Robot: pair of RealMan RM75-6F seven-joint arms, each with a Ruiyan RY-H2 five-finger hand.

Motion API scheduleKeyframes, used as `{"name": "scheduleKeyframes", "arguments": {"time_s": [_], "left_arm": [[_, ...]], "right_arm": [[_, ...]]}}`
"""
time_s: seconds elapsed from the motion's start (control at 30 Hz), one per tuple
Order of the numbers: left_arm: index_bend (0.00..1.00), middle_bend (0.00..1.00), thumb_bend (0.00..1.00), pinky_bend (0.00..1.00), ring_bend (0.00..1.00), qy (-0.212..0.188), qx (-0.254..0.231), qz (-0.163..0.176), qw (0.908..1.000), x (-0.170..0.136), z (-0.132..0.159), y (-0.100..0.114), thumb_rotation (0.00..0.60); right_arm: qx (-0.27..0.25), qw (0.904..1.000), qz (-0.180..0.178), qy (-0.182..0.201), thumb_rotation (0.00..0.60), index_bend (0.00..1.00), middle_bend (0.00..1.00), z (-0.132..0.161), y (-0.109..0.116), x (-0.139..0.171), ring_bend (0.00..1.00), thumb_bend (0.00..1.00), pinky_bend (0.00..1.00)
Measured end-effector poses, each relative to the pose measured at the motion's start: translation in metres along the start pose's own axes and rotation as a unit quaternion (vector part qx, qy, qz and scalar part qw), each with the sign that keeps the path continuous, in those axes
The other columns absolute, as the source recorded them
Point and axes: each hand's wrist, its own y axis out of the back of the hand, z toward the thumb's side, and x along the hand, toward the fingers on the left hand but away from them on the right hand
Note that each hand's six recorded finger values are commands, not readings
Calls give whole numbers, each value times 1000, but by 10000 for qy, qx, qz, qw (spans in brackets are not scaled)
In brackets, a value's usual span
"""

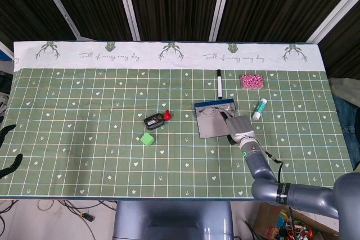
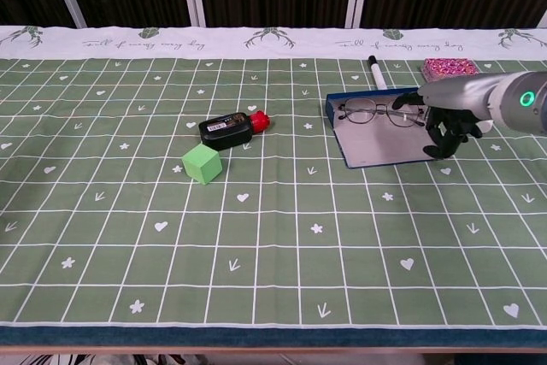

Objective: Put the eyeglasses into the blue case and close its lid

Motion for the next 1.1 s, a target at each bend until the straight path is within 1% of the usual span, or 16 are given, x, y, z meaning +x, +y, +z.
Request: {"name": "scheduleKeyframes", "arguments": {"time_s": [0.23, 0.5, 0.73, 0.9, 1.1], "left_arm": [[152, 0, 316, 0, 0, 9, 12, 3, 10000, 0, 0, 0, 600], [152, 0, 317, 0, 0, 6, 19, -3, 10000, 0, 0, -1, 600], [152, 0, 316, 0, 0, 12, 18, 2, 10000, 0, 0, 0, 600], [152, 0, 316, 0, 0, 6, 21, 5, 10000, 0, 0, 0, 600], [152, 0, 316, 0, 0, 9, 25, -2, 10000, 0, 0, -1, 600]], "right_arm": [[17, 9999, 91, -102, 600, 55, 689, -12, -8, 2, 707, 520, 701], [64, 9997, 131, -218, 600, 55, 688, -25, -9, 4, 707, 519, 701], [120, 9990, 285, -330, 600, 55, 688, -37, -16, 6, 707, 520, 701], [162, 9985, 361, -373, 600, 55, 689, -41, -21, 6, 707, 520, 701], [166, 9984, 363, -392, 600, 55, 689, -42, -21, 5, 707, 520, 702]]}}
